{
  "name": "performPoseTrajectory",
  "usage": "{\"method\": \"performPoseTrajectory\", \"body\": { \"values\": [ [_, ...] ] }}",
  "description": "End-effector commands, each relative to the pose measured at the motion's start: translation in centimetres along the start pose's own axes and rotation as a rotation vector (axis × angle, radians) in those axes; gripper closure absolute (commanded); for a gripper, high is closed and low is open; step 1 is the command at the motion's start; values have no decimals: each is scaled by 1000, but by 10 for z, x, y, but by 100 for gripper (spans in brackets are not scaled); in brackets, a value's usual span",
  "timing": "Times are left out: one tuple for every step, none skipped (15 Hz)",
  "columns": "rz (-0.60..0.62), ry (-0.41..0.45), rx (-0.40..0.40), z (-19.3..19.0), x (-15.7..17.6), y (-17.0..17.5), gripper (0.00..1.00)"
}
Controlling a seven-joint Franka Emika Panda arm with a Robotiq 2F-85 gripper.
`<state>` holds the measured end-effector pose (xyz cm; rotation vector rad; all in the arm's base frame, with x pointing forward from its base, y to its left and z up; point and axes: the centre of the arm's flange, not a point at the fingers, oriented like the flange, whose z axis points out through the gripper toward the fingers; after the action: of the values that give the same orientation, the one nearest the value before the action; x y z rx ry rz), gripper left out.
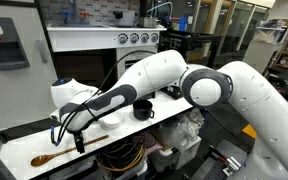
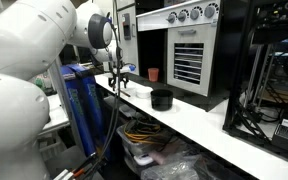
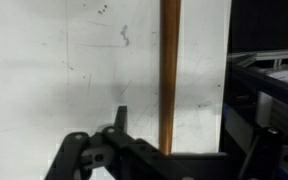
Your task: Put the cup on the cabinet then use the wooden spoon to mix in the black mug
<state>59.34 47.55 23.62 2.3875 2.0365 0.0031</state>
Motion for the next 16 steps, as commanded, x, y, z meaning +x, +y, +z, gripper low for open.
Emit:
{"method": "performPoseTrajectory", "body": {
  "values": [
    [-2, -7, -16, -4, -14, -3, 0],
    [-1, -5, -14, -4, -14, -3, 0],
    [-1, -6, -12, -3, -15, -2, 0],
    [-1, -6, -12, -3, -15, -1, 0],
    [-1, -7, -12, -3, -15, -1, 0],
    [-1, -6, -11, -3, -15, 0, 0],
    [0, -6, -10, -2, -15, 1, 0],
    [0, -5, -9, -1, -15, 2, 0],
    [1, -6, -8, 0, -15, 3, 0],
    [0, -6, -7, 0, -15, 3, 0],
    [0, -6, -6, 0, -15, 4, 0],
    [0, -5, -6, 1, -15, 4, 0],
    [-1, -6, -4, 1, -15, 4, 0],
    [-2, -7, -4, 2, -15, 4, 0],
    [-3, -7, -3, 2, -14, 4, 0],
    [-3, -7, -3, 2, -14, 4, 0]
  ]
}}
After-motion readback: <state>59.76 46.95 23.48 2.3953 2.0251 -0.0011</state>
